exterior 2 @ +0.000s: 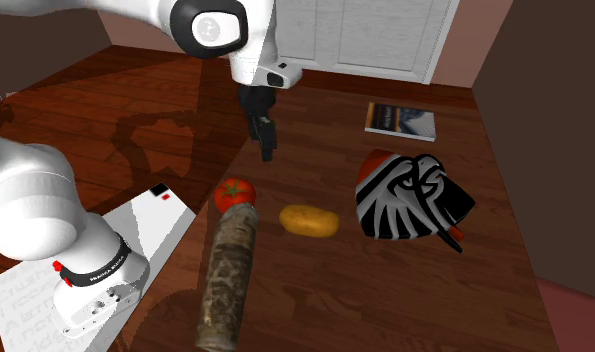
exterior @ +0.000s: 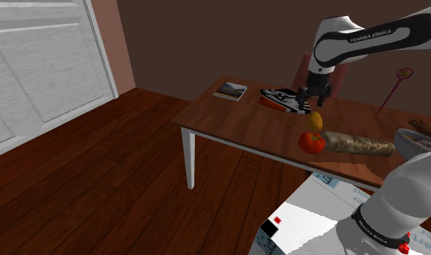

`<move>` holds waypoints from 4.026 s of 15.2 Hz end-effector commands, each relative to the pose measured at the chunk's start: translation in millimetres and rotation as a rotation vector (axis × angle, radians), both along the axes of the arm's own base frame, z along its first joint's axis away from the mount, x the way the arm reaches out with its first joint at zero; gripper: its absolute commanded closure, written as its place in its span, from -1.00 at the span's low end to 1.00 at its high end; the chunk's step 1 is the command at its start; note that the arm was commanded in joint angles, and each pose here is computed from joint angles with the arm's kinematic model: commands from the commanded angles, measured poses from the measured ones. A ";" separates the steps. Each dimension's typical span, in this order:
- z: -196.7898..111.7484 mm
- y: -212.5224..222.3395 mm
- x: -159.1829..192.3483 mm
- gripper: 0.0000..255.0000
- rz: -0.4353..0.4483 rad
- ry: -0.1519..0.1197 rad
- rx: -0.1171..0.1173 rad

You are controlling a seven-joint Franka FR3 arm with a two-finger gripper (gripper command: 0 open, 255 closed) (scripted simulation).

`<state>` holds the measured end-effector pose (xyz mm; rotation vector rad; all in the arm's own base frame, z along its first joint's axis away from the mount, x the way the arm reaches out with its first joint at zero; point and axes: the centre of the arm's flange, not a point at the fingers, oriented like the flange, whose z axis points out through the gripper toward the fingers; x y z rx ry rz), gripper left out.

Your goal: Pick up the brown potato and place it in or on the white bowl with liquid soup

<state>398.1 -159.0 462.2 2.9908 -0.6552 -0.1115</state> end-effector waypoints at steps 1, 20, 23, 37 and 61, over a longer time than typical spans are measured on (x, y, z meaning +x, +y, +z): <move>-11.5 -23.9 9.8 -1.00 -0.057 -0.008 -0.007; -113.7 -182.3 17.5 -1.00 -0.428 -0.056 -0.046; -127.2 -183.3 16.7 -1.00 -0.428 -0.056 -0.046; -127.1 -183.3 16.8 1.00 -0.428 -0.056 -0.046; -16.3 -183.4 16.7 1.00 -0.428 -0.056 -0.046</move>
